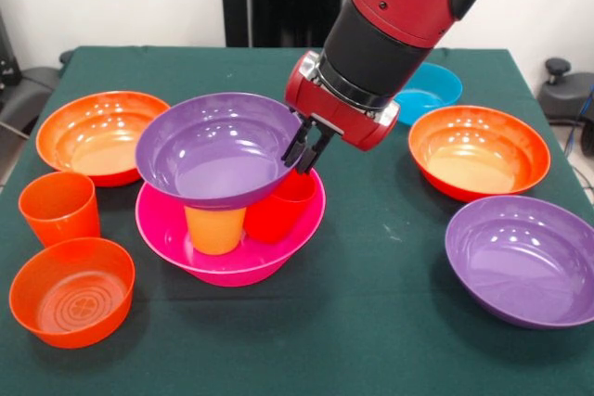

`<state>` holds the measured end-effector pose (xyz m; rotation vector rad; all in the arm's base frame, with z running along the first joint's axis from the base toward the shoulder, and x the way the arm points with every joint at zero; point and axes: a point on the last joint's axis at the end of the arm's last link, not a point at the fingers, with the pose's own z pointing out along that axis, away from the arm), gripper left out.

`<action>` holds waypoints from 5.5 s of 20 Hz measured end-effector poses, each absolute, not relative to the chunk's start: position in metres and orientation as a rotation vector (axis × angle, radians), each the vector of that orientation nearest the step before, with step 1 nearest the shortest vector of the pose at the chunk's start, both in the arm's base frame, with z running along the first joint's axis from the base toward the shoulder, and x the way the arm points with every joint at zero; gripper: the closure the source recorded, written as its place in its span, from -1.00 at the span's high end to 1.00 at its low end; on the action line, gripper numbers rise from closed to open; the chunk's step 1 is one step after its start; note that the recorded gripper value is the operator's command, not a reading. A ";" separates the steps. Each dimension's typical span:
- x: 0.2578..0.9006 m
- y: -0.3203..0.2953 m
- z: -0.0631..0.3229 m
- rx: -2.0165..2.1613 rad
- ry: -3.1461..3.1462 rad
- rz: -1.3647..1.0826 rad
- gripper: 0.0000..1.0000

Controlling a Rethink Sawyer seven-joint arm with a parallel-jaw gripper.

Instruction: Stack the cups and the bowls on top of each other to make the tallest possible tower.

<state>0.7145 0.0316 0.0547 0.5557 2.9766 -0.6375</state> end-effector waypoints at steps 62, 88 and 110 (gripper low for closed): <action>0.721 0.033 0.071 0.638 3.053 -0.592 -1.00; 0.719 0.032 0.063 0.617 3.058 -0.613 -1.00; 0.725 0.029 0.067 0.568 3.036 -0.652 1.00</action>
